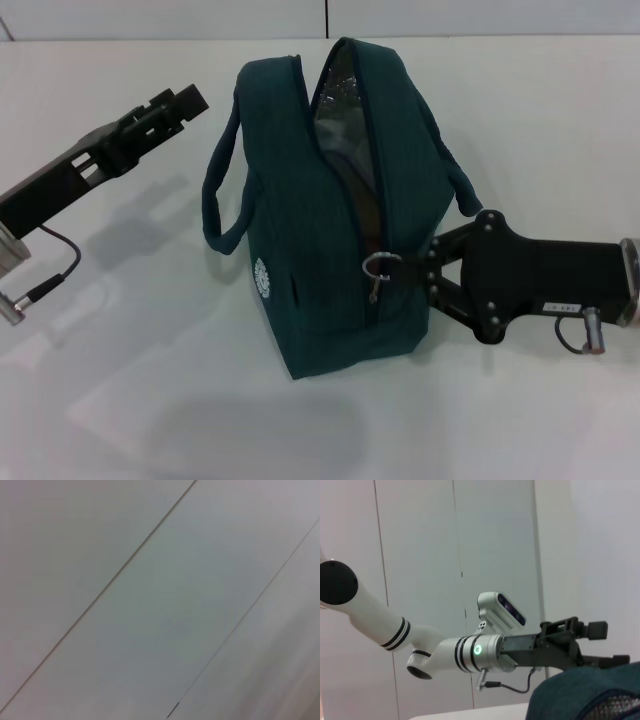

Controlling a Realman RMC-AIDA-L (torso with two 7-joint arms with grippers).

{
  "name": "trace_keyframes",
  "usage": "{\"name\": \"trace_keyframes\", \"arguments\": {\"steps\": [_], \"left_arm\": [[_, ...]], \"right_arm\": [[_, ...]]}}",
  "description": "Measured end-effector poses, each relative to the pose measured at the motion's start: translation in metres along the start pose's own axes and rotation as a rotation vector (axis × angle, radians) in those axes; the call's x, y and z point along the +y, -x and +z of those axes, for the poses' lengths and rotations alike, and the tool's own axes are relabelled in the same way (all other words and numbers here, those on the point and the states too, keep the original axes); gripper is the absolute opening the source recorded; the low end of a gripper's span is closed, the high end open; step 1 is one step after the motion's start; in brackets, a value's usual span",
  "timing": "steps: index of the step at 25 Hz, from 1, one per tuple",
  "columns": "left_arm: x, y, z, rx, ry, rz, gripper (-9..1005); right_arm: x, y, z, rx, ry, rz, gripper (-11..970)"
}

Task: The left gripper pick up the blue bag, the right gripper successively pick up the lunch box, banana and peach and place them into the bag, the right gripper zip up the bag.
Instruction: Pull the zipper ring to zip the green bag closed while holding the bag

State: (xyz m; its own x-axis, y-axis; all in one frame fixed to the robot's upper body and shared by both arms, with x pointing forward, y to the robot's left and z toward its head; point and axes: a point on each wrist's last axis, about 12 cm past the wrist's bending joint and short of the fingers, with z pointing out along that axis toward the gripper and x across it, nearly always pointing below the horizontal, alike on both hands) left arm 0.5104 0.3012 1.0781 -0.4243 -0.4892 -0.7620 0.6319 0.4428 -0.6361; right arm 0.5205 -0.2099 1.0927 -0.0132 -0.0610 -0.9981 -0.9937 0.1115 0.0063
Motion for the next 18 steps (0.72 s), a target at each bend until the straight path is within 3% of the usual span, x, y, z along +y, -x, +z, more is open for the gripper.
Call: {"name": "trace_keyframes", "arguments": {"steps": [11, 18], "left_arm": [[0.001, -0.003, -0.008, -0.030, 0.022, 0.008, 894], [0.001, -0.003, -0.010, -0.033, 0.024, 0.007, 894]], "right_arm": [[-0.016, 0.021, 0.010, -0.037, -0.006, -0.075, 18], [-0.017, 0.023, 0.011, -0.034, 0.001, -0.090, 18]]}}
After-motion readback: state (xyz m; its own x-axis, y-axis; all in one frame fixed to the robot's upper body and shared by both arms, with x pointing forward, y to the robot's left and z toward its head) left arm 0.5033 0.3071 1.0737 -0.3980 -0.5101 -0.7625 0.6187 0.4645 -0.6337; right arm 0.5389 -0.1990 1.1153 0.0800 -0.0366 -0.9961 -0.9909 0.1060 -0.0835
